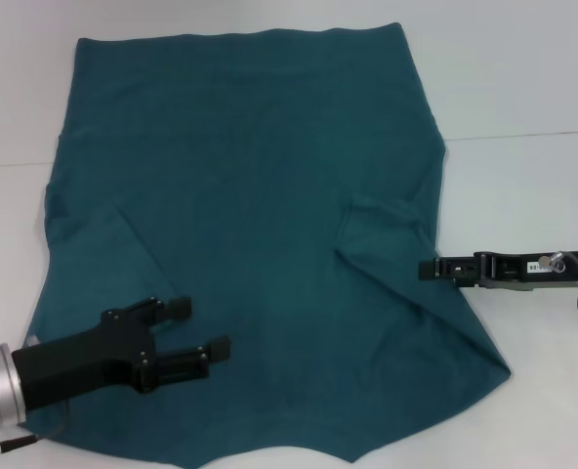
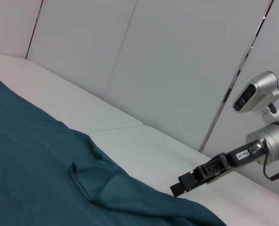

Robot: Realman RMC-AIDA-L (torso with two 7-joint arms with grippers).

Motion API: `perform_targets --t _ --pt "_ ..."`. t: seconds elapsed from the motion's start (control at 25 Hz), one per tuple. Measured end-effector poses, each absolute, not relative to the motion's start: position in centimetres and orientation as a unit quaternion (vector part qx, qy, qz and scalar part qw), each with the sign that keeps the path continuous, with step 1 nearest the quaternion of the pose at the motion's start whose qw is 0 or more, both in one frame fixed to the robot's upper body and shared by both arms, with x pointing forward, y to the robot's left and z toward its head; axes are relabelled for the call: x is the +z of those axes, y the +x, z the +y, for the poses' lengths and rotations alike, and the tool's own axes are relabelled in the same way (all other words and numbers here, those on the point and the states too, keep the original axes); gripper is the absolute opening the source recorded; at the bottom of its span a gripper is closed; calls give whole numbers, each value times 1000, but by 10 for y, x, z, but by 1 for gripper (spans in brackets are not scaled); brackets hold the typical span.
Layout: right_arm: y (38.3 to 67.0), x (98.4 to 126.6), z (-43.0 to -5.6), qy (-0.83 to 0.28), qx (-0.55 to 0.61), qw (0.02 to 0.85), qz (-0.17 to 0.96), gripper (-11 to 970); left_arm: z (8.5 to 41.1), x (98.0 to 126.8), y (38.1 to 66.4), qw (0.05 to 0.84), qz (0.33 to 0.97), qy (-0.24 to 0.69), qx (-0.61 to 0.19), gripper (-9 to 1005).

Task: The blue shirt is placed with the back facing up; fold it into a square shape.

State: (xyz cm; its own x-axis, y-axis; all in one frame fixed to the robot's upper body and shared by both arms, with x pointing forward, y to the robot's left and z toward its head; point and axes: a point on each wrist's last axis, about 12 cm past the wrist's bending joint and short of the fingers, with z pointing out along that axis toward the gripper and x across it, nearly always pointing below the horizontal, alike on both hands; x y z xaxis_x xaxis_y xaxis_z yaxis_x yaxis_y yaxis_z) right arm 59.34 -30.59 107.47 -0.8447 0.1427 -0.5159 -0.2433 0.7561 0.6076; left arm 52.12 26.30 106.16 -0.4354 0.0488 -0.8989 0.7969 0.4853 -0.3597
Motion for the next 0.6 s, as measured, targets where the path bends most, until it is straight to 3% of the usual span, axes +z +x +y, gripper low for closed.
perform_targets --t 0.6 --pt "593 1069 -292 -32 353 271 895 828 263 1061 521 447 737 287 -418 948"
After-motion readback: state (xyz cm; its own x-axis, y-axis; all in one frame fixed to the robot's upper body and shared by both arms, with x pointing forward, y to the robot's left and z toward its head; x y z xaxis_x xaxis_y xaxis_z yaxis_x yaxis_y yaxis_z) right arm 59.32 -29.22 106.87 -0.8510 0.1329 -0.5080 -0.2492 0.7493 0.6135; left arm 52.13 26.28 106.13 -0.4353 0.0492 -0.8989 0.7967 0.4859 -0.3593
